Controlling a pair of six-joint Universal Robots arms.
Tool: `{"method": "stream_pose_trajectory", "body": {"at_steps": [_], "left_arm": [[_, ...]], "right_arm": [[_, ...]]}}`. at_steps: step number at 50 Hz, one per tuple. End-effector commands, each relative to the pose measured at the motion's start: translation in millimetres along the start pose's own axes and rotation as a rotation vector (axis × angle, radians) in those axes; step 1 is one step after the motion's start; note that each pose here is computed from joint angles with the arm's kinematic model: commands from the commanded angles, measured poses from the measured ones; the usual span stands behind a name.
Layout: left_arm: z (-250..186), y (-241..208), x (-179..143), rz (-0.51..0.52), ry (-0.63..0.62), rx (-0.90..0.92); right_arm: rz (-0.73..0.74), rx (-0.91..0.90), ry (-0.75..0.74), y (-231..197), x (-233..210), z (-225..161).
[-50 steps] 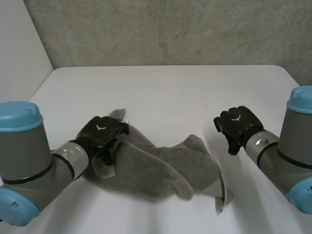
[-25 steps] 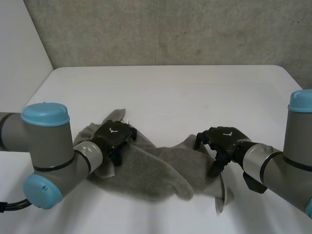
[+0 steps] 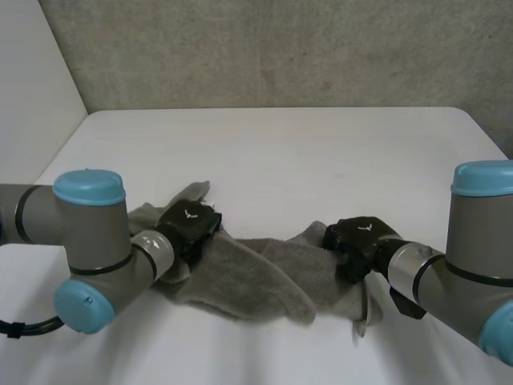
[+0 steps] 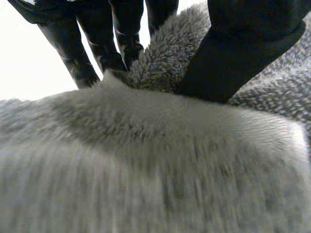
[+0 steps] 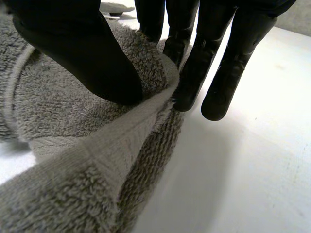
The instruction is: Fold the towel.
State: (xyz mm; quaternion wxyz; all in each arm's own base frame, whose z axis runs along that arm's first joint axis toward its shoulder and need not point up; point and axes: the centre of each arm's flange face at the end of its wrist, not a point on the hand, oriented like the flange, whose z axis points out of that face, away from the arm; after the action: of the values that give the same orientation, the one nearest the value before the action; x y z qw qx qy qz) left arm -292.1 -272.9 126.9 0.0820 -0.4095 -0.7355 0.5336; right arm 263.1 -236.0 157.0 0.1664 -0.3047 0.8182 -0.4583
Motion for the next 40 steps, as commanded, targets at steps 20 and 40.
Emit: {"method": "stream_pose_trajectory", "body": {"at_steps": [20, 40], "left_arm": [[-106.4, -124.6, -7.4, -0.042, -0.141, 0.375], [-145.9, -16.6, 95.6, -0.007, 0.155, 0.090]], "right_arm": [[-0.136, 0.580, 0.201, -179.0, 40.9, -21.3], [-0.276, 0.283, 0.183, -106.2, 39.0, 35.0]]}}
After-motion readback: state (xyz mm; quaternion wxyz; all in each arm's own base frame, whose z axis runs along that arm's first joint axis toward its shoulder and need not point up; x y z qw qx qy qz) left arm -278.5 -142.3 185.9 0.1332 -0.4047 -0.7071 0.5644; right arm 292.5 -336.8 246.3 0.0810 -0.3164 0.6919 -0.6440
